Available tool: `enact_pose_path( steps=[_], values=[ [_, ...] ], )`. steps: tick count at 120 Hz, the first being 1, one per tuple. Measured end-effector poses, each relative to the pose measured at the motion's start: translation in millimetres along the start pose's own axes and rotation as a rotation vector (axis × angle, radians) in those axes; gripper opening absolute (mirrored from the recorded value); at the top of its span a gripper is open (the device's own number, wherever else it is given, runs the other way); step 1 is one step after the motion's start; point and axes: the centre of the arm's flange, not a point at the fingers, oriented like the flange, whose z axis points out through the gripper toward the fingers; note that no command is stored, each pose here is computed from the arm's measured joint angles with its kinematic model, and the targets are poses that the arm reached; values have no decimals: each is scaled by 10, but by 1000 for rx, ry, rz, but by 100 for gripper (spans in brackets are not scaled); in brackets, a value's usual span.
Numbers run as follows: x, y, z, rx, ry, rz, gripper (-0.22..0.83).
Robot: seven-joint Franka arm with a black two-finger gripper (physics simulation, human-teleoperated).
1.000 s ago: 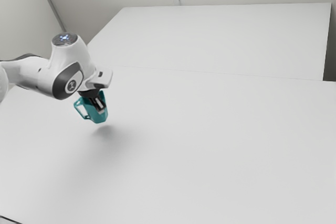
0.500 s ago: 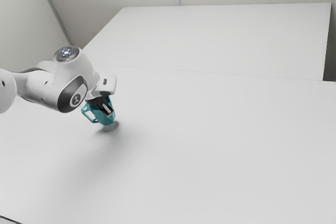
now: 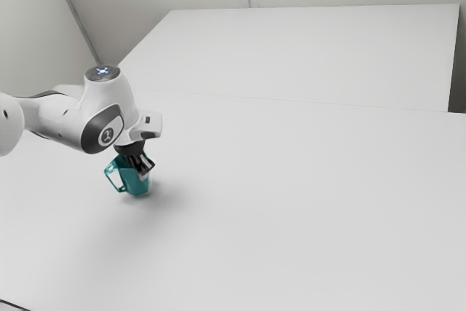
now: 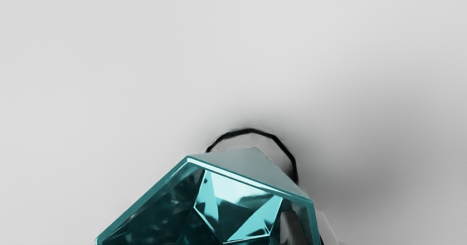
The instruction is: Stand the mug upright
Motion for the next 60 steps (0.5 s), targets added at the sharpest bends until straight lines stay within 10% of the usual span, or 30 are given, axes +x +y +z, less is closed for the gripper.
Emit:
enact_pose_path(
  steps=[60],
  values=[
    [-31, 49, 51, -6, -33, -59, -12]
  ],
)
